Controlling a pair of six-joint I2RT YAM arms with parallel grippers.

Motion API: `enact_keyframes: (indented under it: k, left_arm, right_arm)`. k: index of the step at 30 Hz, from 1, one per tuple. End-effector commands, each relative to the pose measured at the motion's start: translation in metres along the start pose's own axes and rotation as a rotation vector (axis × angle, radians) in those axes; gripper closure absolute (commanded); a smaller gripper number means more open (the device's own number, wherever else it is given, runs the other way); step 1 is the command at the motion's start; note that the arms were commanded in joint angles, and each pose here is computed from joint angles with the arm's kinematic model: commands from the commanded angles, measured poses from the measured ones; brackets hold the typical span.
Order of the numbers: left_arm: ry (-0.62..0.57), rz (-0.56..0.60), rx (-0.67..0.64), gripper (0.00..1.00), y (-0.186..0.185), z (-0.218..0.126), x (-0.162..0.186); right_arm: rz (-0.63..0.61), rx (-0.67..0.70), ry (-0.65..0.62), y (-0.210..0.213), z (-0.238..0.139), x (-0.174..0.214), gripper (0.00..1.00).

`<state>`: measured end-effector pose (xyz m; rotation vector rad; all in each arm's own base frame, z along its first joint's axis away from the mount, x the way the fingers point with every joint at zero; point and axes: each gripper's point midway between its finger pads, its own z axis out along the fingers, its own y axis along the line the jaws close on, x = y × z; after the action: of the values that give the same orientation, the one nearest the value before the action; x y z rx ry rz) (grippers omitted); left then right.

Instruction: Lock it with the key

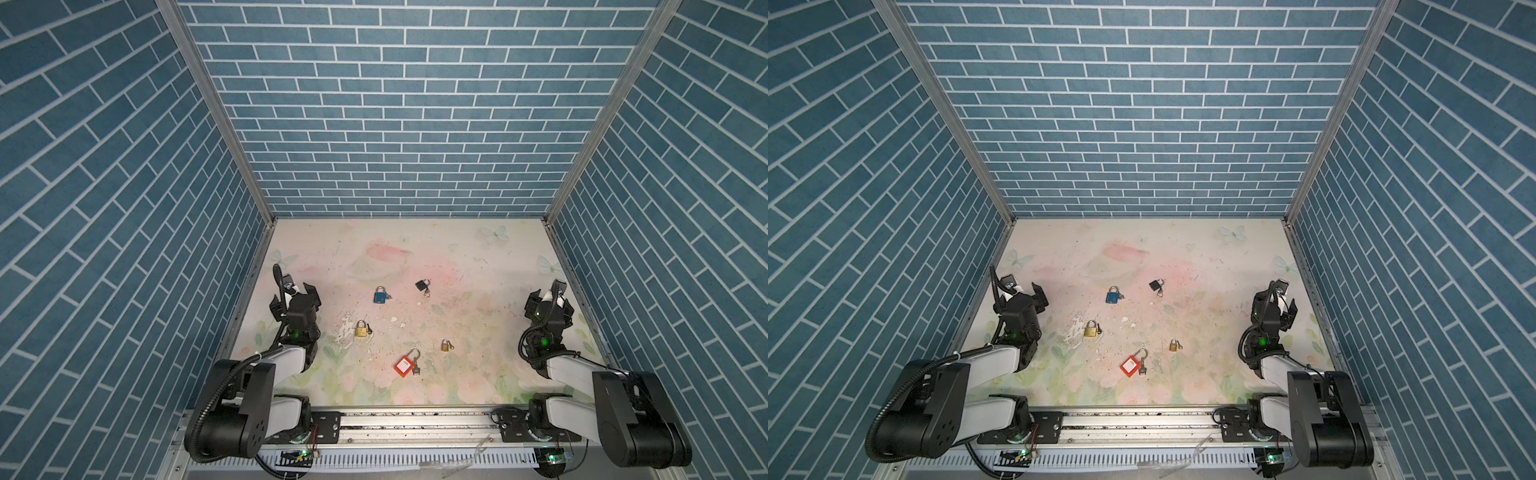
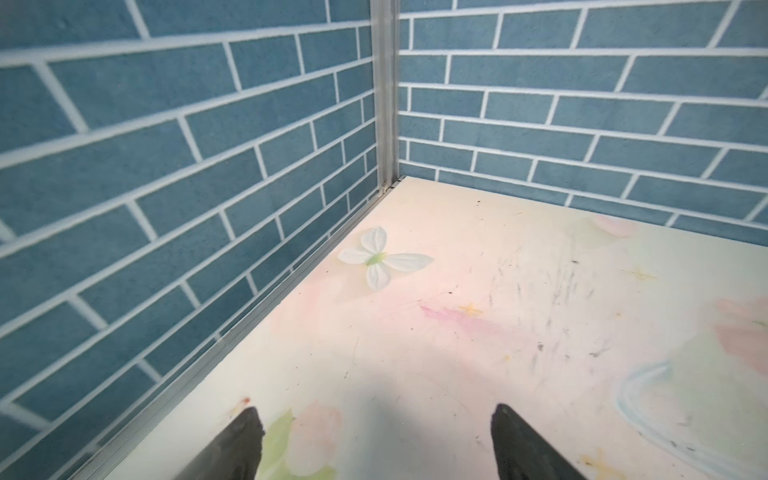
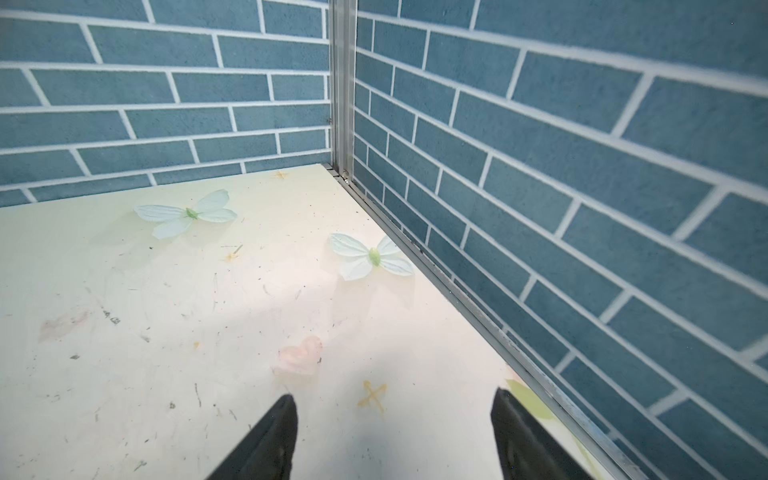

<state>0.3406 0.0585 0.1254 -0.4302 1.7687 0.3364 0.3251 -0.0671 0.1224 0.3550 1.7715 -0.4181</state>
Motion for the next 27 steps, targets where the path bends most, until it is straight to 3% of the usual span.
enact_keyframes:
  k: [1, 4, 10, 14, 17, 20, 27]
  left_arm:
    - [-0.063, 0.022, 0.153, 0.13, -0.026, 0.003, -0.017]
    - [-0.125, 0.016, 0.249, 0.13, -0.036, 0.002, -0.024]
    - [-0.073, 0.057, 0.389, 0.13, -0.056, 0.009, -0.009]
    - [-0.104, 0.1, 0.51, 0.13, -0.074, 0.0, -0.002]
    - [-0.08, 0.107, 0.492, 0.13, -0.074, 0.006, 0.0]
    - [-0.058, 0.126, 0.453, 0.13, -0.075, 0.011, 0.003]
    - [-0.065, 0.135, 0.434, 0.13, -0.076, 0.01, 0.002]
  right_arm:
    - [0.043, -0.158, -0.101, 0.028, 0.003, -0.026, 0.26]
    - [0.026, -0.31, -0.136, 0.048, -0.002, -0.023, 0.26]
    - [0.024, -0.402, -0.199, 0.056, -0.007, -0.015, 0.25]
    - [-0.045, -0.535, -0.106, 0.083, 0.001, -0.006, 0.24]
    - [-0.057, -0.584, -0.059, 0.093, 0.011, -0.004, 0.24]
    - [-0.017, -0.553, -0.027, 0.084, 0.02, -0.002, 0.11]
    - [-0.025, -0.563, -0.032, 0.085, 0.019, -0.002, 0.09]
